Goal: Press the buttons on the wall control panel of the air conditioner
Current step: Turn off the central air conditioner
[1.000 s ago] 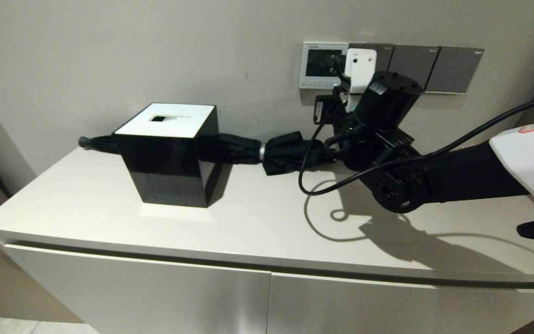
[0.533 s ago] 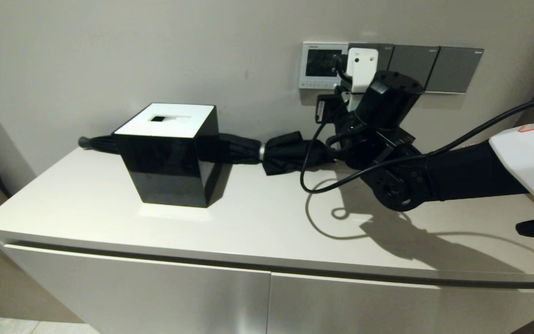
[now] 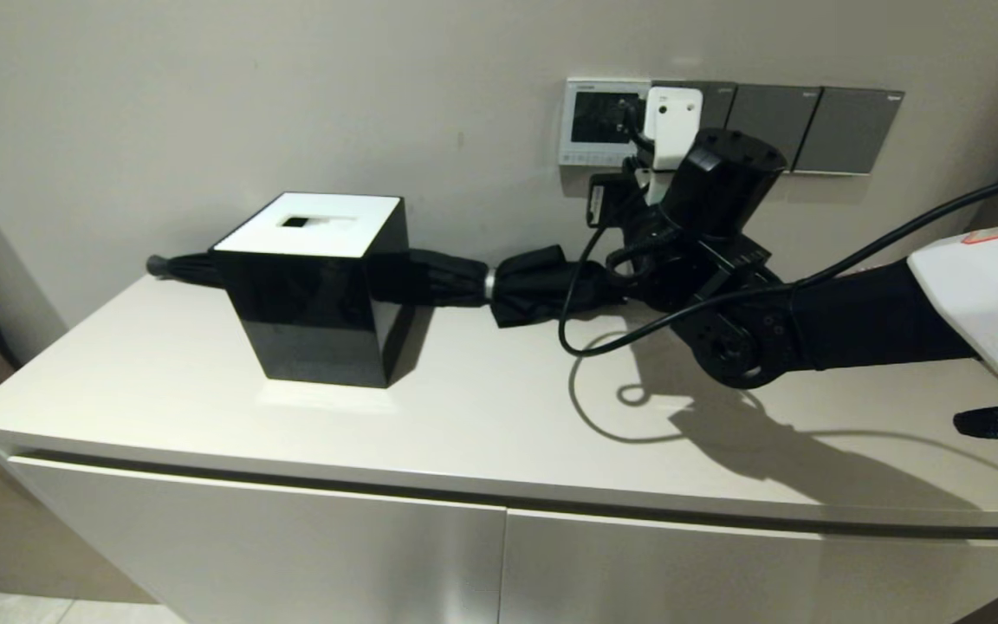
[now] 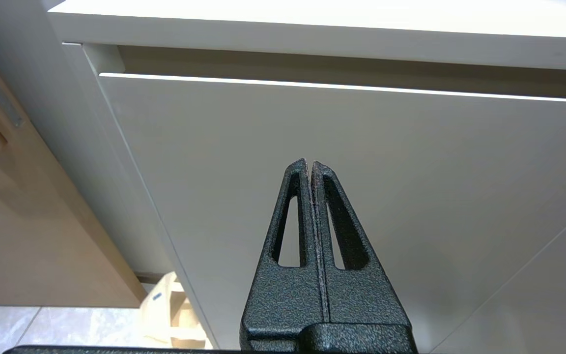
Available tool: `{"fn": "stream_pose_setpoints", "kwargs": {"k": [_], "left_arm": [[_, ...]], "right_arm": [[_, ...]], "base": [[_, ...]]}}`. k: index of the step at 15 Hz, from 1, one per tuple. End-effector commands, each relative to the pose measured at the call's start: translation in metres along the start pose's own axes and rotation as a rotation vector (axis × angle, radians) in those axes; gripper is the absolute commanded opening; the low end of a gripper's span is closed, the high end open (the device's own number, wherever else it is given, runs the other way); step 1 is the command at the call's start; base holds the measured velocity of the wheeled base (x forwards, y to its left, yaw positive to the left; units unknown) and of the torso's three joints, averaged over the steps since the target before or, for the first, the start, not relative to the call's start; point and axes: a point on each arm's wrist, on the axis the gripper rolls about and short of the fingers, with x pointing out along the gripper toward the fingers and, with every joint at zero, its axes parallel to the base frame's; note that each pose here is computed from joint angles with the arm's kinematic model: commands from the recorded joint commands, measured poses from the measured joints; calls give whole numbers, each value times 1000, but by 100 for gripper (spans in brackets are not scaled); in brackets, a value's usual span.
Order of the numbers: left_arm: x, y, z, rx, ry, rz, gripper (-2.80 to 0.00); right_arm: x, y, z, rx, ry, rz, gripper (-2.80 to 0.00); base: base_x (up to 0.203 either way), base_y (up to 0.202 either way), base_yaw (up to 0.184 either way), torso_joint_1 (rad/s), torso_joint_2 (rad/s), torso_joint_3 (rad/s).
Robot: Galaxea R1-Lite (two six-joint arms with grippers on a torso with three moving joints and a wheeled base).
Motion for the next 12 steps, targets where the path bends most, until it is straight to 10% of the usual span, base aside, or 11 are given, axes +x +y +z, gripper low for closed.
{"fn": "stream_pose_setpoints", "kwargs": {"k": [1,12], "left_arm": [[0,0,0,0,0,0,-280],[0,0,0,0,2,0,-280]], "right_arm": [[3,2,-5,-2,0,-3,-280],[7,1,-5,0,-9,-3,-280]], "base": [[0,0,0,0,0,0],[0,0,0,0,0,0]]}}
